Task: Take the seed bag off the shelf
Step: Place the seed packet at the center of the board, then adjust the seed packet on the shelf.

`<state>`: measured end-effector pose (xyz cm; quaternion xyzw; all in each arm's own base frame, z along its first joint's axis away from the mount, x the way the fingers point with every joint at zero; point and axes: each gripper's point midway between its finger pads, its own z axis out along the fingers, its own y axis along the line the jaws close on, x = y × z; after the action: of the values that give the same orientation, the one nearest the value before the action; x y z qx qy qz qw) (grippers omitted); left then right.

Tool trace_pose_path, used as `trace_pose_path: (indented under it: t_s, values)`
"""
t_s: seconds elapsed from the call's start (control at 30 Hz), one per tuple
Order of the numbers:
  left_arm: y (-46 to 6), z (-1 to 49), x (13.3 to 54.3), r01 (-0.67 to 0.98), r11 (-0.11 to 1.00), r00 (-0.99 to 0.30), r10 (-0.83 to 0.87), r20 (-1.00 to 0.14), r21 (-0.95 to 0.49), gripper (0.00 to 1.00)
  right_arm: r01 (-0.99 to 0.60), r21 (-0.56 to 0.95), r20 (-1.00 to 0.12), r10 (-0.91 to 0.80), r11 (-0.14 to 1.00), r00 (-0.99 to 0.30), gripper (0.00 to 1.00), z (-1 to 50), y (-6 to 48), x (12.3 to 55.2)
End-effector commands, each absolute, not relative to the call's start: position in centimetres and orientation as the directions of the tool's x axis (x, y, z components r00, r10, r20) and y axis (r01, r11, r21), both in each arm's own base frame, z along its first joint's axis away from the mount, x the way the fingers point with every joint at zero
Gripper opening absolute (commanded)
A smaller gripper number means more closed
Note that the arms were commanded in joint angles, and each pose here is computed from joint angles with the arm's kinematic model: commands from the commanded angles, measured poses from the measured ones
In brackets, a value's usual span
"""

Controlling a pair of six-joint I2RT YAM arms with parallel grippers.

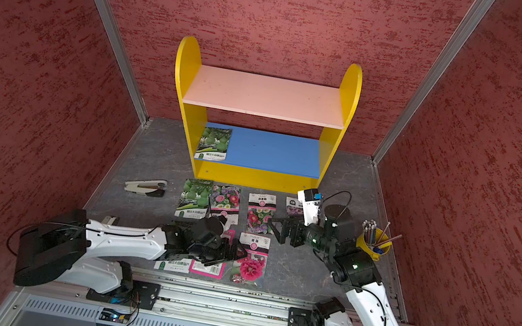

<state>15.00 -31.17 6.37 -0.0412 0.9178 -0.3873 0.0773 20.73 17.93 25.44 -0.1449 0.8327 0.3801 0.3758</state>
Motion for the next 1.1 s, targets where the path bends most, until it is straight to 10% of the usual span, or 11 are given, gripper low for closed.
trace_pose_path:
  t_s: [0.0, 0.3, 1.07]
  values:
    - [-31.9, 10.4, 16.5, 0.116, 0.616, -0.968, -0.104, -0.227, -0.779, 1.00, -0.546, 0.537, -0.750, 0.069, 0.643, -0.657, 0.98, 25.9, 18.5, 21.2]
    - [-26.8, 17.9, 23.8, 0.344, 0.636, -0.853, -0.097, -0.513, -0.691, 1.00, -0.560, 0.627, -0.732, 0.163, 0.542, -0.662, 0.99, 26.0, 21.4, 24.9]
    - [-17.6, 24.3, 38.1, 0.318, 0.850, -0.614, -0.153, -0.774, -0.421, 1.00, -0.643, 0.571, -0.778, 0.087, 0.510, -0.622, 0.99, 27.8, 27.5, 30.0]
